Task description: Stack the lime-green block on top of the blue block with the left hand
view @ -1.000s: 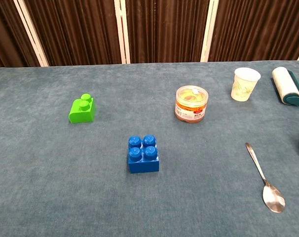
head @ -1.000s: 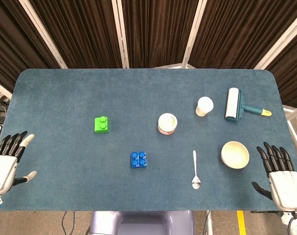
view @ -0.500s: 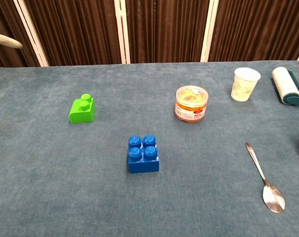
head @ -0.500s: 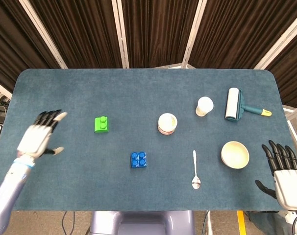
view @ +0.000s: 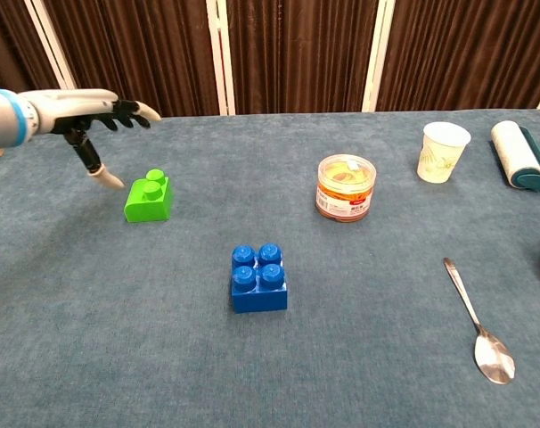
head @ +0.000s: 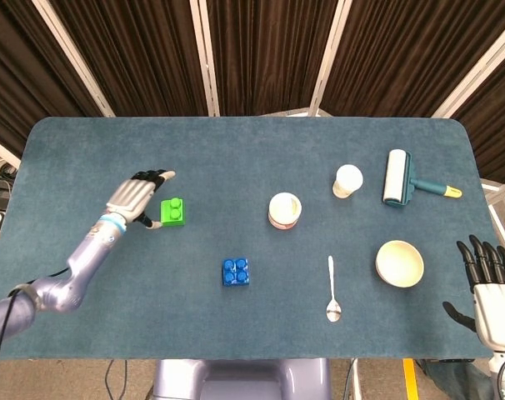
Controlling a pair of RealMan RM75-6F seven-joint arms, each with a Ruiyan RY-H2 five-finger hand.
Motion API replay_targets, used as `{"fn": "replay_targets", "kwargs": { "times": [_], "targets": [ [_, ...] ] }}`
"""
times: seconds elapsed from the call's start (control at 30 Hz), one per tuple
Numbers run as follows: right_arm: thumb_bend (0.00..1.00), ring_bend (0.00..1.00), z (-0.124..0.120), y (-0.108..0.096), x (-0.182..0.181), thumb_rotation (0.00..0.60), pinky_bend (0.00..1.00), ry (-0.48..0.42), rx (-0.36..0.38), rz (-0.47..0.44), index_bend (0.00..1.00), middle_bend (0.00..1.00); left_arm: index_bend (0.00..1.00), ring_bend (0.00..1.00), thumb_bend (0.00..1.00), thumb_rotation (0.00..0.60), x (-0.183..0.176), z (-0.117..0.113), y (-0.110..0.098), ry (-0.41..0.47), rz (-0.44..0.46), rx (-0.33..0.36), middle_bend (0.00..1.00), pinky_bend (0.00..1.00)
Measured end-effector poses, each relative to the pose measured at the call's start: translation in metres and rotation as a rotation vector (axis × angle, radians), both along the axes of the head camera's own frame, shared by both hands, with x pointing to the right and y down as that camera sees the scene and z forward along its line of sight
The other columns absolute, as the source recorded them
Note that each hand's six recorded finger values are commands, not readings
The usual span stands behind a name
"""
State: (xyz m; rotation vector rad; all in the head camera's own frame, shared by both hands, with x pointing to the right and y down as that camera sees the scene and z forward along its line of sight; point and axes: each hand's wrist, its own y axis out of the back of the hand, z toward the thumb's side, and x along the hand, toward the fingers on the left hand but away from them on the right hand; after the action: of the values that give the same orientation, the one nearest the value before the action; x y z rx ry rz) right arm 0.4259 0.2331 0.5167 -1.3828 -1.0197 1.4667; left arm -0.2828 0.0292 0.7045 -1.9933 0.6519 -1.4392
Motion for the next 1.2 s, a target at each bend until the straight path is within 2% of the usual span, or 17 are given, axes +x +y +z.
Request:
{"fn": "replay_targets", "kwargs": {
  "times": [0.27,0.63,0.73,0.9,1.2],
  "targets": [
    [0.0,0.0,0.005,-0.001,0.004,0.6,0.0,0.005,-0.01,0.005,0.0,0.0,0.13,0.21,0.12,0.6,0.011,0.026,0.0,-0.038,-0.003,-0.051,0.21,0.23],
    [0.0,0.0,0.011,-0.003,0.008,0.6,0.0,0.012,-0.029,0.019,0.0,0.0,0.18,0.25,0.12,0.6,0.01,0.044,0.006,-0.049,-0.049,-0.064,0.24,0.27],
    [0.0,0.0,0.012,-0.004,0.008,0.6,0.0,0.013,-0.029,0.019,0.0,0.0,0.21,0.28,0.12,0.6,0.01,0.048,0.006,-0.049,-0.057,-0.06,0.27,0.29],
    [0.0,0.0,0.013,-0.004,0.008,0.6,0.0,0.017,-0.034,0.021,0.0,0.0,0.3,0.38,0.13,0.6,0.015,0.052,0.006,-0.047,-0.054,-0.057,0.4,0.37],
    [0.0,0.0,0.012,-0.004,0.009,0.6,0.0,0.015,-0.031,0.025,0.0,0.0,0.34,0.41,0.14,0.6,0.019,0.05,0.005,-0.035,-0.05,-0.047,0.44,0.4]
  ]
}}
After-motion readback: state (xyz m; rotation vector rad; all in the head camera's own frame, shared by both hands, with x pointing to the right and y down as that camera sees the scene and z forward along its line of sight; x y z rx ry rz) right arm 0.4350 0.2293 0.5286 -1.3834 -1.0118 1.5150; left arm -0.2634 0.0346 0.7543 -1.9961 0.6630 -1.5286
